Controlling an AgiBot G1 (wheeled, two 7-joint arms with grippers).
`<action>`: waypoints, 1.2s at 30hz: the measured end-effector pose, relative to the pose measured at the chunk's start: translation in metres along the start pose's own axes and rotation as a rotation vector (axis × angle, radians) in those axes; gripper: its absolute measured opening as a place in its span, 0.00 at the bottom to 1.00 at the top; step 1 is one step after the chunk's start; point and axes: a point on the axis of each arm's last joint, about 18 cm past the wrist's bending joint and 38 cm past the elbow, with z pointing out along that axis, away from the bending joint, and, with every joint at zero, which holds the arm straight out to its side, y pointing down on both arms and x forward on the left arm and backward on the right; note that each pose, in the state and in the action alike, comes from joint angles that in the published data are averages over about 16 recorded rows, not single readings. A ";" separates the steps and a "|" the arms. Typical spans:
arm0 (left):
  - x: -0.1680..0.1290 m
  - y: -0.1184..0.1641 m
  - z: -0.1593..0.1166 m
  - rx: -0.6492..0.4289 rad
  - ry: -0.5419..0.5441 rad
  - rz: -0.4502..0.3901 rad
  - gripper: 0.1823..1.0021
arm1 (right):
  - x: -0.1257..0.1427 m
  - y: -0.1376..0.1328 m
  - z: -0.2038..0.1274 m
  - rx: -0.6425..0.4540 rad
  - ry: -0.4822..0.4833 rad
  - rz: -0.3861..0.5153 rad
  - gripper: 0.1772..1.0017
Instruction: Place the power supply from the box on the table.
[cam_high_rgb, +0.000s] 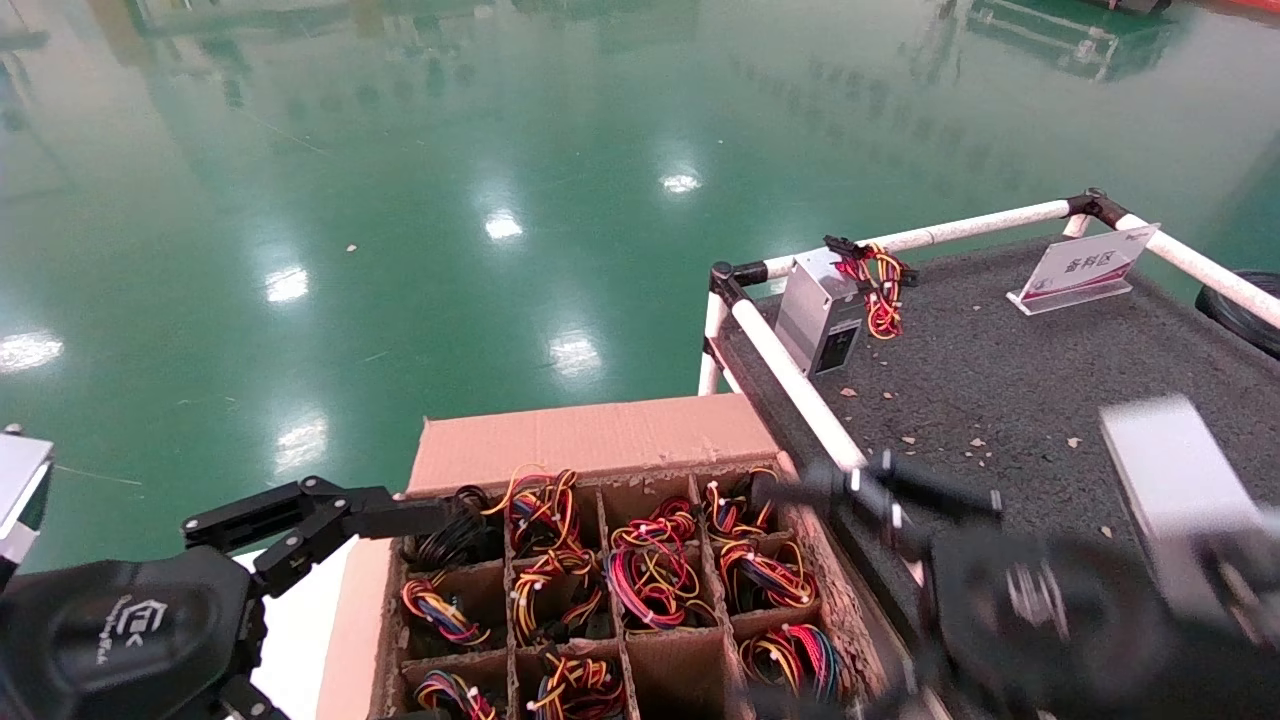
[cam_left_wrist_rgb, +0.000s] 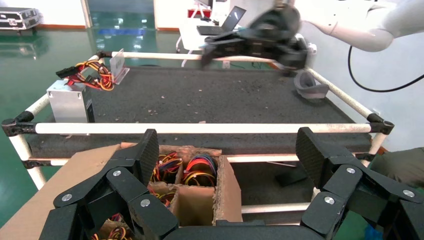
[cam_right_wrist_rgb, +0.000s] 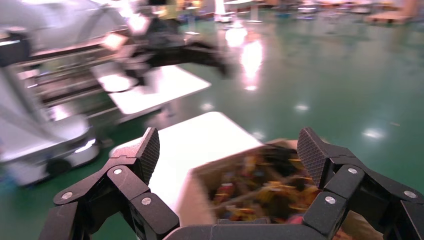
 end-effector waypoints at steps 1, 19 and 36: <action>0.000 0.000 0.000 0.000 0.000 0.000 1.00 | -0.006 0.000 0.000 -0.002 -0.018 -0.004 1.00; 0.000 0.000 0.000 0.000 -0.001 0.000 1.00 | -0.025 -0.002 -0.002 -0.007 -0.082 -0.016 1.00; 0.000 0.000 0.000 0.000 0.000 0.000 1.00 | -0.019 -0.001 -0.002 -0.006 -0.062 -0.012 1.00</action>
